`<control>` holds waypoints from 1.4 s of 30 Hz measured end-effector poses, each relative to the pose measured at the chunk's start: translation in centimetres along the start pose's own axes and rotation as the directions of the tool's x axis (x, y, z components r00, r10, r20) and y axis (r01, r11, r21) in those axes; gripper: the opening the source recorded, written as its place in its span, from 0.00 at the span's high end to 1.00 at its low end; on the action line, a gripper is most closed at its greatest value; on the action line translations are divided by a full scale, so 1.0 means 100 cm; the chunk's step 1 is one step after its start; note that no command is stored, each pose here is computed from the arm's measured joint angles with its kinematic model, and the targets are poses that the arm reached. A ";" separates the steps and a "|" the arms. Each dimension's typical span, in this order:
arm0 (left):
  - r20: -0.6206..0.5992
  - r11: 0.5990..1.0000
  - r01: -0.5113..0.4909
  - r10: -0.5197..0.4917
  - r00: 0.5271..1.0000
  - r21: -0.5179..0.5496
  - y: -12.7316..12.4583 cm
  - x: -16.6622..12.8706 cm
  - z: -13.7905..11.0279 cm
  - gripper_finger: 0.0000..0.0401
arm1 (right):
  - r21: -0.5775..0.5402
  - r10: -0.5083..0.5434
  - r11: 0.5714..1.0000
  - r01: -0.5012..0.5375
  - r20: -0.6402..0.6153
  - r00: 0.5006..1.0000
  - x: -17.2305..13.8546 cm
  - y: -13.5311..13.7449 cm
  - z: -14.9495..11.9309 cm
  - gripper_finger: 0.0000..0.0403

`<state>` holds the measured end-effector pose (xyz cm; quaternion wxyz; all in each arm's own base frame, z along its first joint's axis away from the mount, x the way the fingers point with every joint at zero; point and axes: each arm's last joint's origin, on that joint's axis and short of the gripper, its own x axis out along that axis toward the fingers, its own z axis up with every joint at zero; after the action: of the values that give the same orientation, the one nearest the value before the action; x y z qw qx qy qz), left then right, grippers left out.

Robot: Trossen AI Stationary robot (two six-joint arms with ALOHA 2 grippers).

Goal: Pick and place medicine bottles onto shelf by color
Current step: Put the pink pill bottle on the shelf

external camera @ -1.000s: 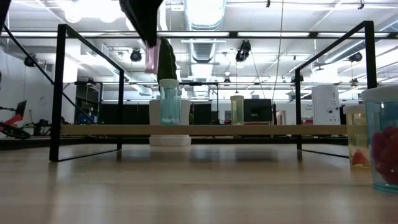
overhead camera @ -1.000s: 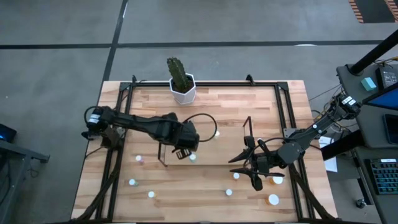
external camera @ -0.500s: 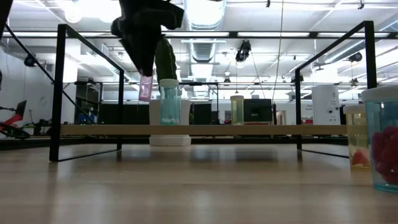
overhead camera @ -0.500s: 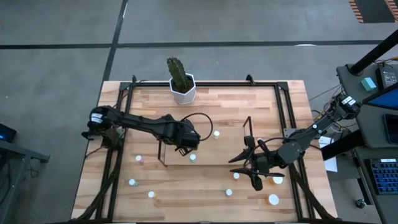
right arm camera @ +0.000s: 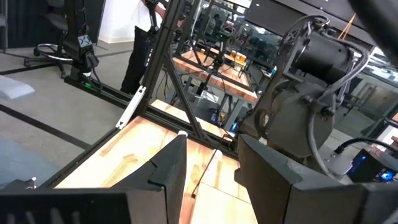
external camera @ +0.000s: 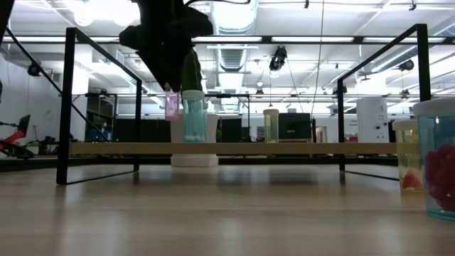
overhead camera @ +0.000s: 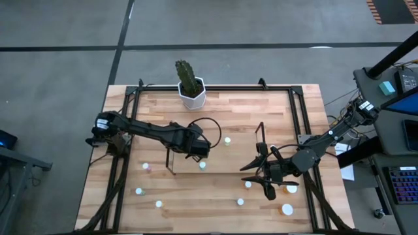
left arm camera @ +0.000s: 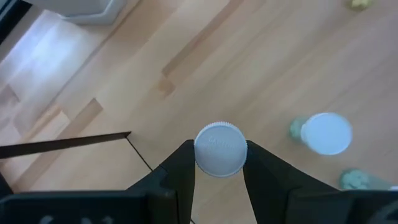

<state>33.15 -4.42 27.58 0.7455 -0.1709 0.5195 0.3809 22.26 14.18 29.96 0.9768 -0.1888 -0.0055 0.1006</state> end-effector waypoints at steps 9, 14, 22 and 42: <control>-0.040 1.000 -0.014 0.014 0.999 -0.001 0.001 0.010 -0.007 0.75 | -0.003 0.003 1.000 -0.003 -0.007 1.000 0.000 0.000 -0.001 0.67; -0.054 1.000 -0.031 0.031 0.998 0.002 0.002 0.016 -0.011 0.75 | -0.003 0.003 1.000 -0.003 -0.007 1.000 0.000 0.000 -0.001 0.67; -0.054 1.000 -0.030 0.030 0.998 -0.002 0.002 0.020 -0.012 0.75 | -0.004 0.004 1.000 -0.004 -0.009 1.000 0.000 0.000 -0.001 0.67; -0.067 1.000 -0.011 0.011 0.998 -0.007 0.000 0.025 -0.013 0.74 | -0.006 0.005 1.000 -0.005 -0.014 1.000 0.000 0.000 -0.001 0.67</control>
<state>32.69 -4.28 24.82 0.7250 -0.1835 0.5437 0.3809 22.25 14.17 29.82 0.9760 -0.1924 0.0013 0.1019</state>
